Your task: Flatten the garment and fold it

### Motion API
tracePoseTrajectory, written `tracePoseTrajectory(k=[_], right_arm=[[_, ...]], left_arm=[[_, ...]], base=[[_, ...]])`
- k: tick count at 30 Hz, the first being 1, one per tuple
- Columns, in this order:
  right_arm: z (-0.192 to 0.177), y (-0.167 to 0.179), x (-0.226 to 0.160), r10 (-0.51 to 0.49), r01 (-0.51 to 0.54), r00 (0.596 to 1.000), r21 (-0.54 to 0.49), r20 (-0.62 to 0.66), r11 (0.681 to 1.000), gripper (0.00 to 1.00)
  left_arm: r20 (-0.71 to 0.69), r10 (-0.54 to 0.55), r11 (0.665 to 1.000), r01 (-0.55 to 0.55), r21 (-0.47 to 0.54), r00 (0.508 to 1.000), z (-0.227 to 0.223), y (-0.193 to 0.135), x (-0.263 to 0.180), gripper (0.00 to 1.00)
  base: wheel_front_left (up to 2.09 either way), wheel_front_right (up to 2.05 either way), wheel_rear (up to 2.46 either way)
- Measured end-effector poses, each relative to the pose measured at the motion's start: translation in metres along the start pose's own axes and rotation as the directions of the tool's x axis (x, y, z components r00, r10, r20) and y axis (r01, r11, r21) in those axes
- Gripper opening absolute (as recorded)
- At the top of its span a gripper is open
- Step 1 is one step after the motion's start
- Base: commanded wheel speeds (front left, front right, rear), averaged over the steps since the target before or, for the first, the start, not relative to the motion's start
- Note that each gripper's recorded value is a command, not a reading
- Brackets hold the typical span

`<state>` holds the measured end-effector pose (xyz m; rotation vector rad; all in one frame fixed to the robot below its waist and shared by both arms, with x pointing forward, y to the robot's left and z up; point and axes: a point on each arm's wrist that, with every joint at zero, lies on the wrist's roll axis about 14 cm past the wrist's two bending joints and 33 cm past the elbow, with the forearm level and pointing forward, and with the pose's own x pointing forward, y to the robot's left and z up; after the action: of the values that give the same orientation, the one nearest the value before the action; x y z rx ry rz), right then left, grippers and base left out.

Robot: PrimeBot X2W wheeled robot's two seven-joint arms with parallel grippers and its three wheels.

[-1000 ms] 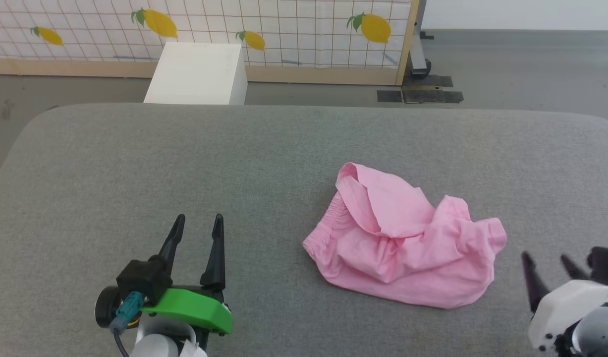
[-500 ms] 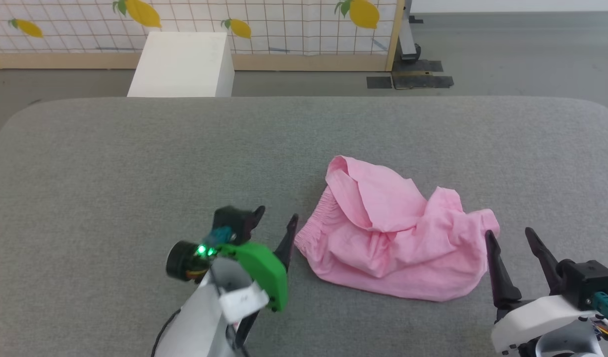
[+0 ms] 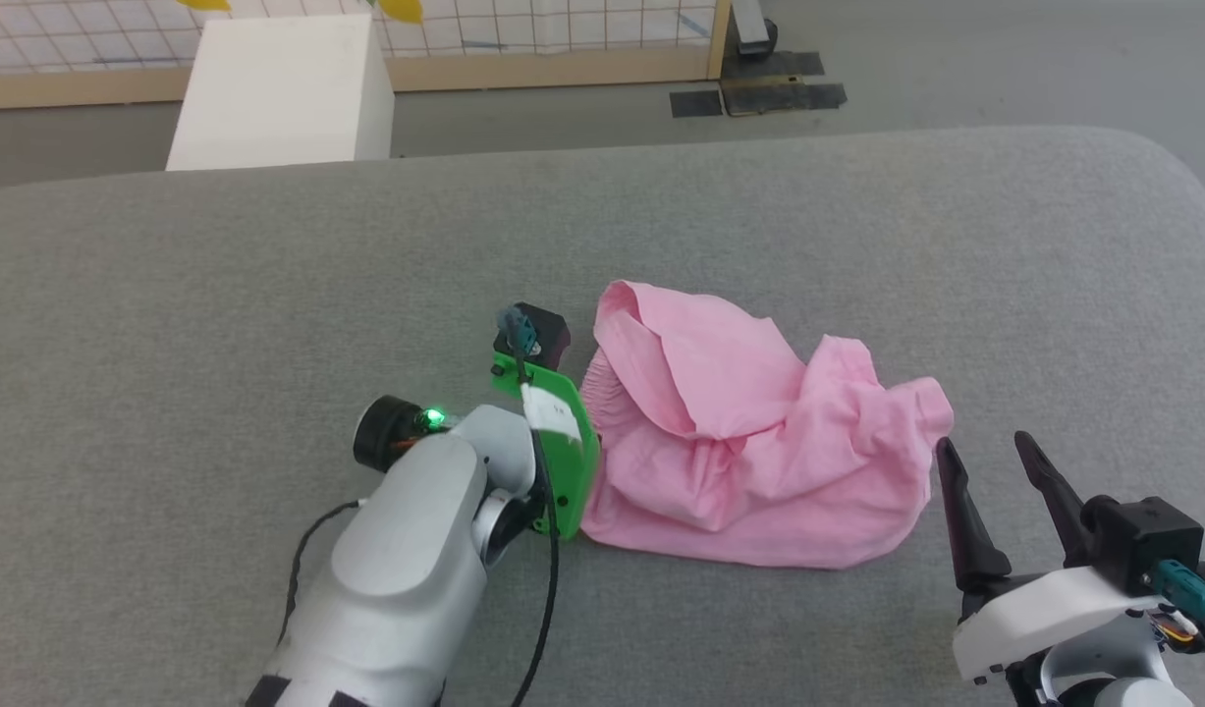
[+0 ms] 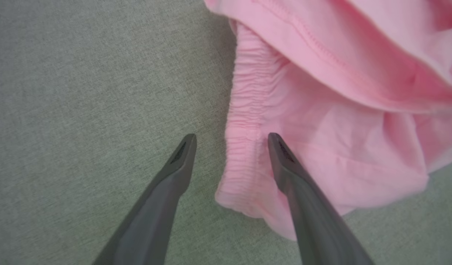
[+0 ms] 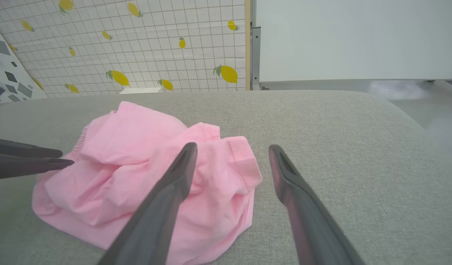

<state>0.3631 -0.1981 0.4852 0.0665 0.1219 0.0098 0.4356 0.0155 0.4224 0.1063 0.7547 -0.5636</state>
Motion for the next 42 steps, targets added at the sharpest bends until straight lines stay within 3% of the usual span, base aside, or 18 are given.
tracePoseTrajectory(k=[5, 6, 7, 8, 9, 10, 15, 19, 24, 26, 28, 30, 32, 34, 39, 42], right_arm=[[-0.007, -0.006, 0.001, -0.018, 0.018, 1.000, 0.009, -0.019, 1.000, 1.00], [-0.008, -0.007, 0.001, -0.023, 0.023, 0.999, 0.010, -0.023, 1.000, 1.00], [-0.009, -0.008, 0.001, -0.026, 0.027, 0.999, 0.012, -0.026, 1.000, 1.00], [-0.011, -0.009, 0.002, -0.030, 0.030, 0.999, 0.015, -0.029, 0.999, 1.00], [-0.012, -0.010, 0.002, -0.032, 0.033, 0.999, 0.016, -0.032, 0.999, 1.00], [-0.012, -0.011, 0.002, -0.034, 0.034, 0.999, 0.016, -0.032, 0.999, 1.00], [-0.014, -0.012, 0.004, -0.039, 0.040, 0.999, 0.020, -0.036, 0.999, 1.00], [-0.014, -0.012, 0.004, -0.037, 0.038, 0.999, 0.020, -0.035, 0.999, 1.00], [-0.011, -0.010, 0.007, -0.031, 0.032, 0.999, 0.023, -0.024, 0.999, 1.00], [-0.008, -0.009, 0.008, -0.028, 0.028, 0.999, 0.024, -0.017, 0.999, 1.00], [-0.008, -0.009, 0.008, -0.027, 0.027, 1.000, 0.024, -0.015, 0.999, 1.00], [-0.007, -0.008, 0.008, -0.025, 0.025, 1.000, 0.030, -0.013, 0.999, 1.00], [-0.006, -0.008, 0.007, -0.024, 0.024, 1.000, 0.032, -0.010, 0.999, 1.00], [-0.005, -0.007, 0.008, -0.023, 0.023, 1.000, 0.033, -0.007, 0.999, 1.00], [-0.003, -0.003, 0.011, -0.009, 0.009, 1.000, 0.033, -0.002, 0.999, 1.00], [-0.001, 0.002, 0.012, 0.008, -0.008, 1.000, 0.034, 0.002, 0.999, 1.00]], left_arm=[[-0.121, -0.031, 1.000, 0.031, 0.001, 0.992, -0.009, -0.002, 0.011, 1.00], [-0.133, -0.047, 0.999, 0.047, -0.006, 0.990, -0.009, -0.005, 0.013, 0.92], [-0.141, -0.063, 0.998, 0.062, -0.011, 0.988, -0.009, -0.008, 0.015, 0.50], [-0.155, -0.076, 0.997, 0.075, -0.014, 0.985, -0.011, -0.011, 0.016, 0.42], [-0.168, -0.090, 0.996, 0.090, -0.007, 0.982, -0.012, -0.014, 0.017, 0.08], [-0.168, -0.100, 0.995, 0.100, -0.003, 0.981, -0.011, -0.017, 0.018, 0.00], [-0.053, -0.157, 0.986, 0.159, 0.041, 0.986, 0.015, -0.034, 0.017, 0.00], [0.193, -0.217, 0.973, 0.195, 0.128, 0.957, 0.070, -0.053, 0.006, 0.00], [0.497, -0.273, 0.960, 0.195, 0.203, 0.824, 0.148, -0.067, -0.023, 0.00], [0.605, -0.295, 0.955, 0.210, 0.209, 0.740, 0.177, -0.074, -0.039, 0.00], [0.676, -0.302, 0.953, 0.215, 0.211, 0.672, 0.196, -0.076, -0.052, 0.00], [0.707, -0.299, 0.953, 0.228, 0.197, 0.641, 0.204, -0.075, -0.058, 0.00], [0.696, -0.289, 0.955, 0.246, 0.164, 0.657, 0.198, -0.072, -0.055, 0.00], [0.655, -0.266, 0.962, 0.238, 0.135, 0.707, 0.181, -0.064, -0.046, 0.00], [0.482, -0.136, 0.983, 0.180, -0.046, 0.866, 0.089, -0.013, -0.028, 0.00], [0.392, -0.062, 0.981, 0.128, -0.143, 0.918, 0.038, 0.012, -0.035, 0.00]], base=[[0.00, 0.00, 0.00], [0.00, 0.00, 0.00], [0.00, 0.00, 0.00], [0.00, 0.00, 0.00], [0.00, 0.00, 0.00], [0.00, 0.00, 0.00], [0.00, 0.00, 0.00], [0.00, 0.00, 0.00], [0.00, 0.00, 0.00], [0.00, 0.00, 0.00], [0.00, 0.00, 0.00], [0.00, 0.00, 0.00], [0.00, 0.00, 0.00], [0.00, 0.00, 0.00], [0.00, 0.00, 0.00], [0.00, 0.00, 0.00]])
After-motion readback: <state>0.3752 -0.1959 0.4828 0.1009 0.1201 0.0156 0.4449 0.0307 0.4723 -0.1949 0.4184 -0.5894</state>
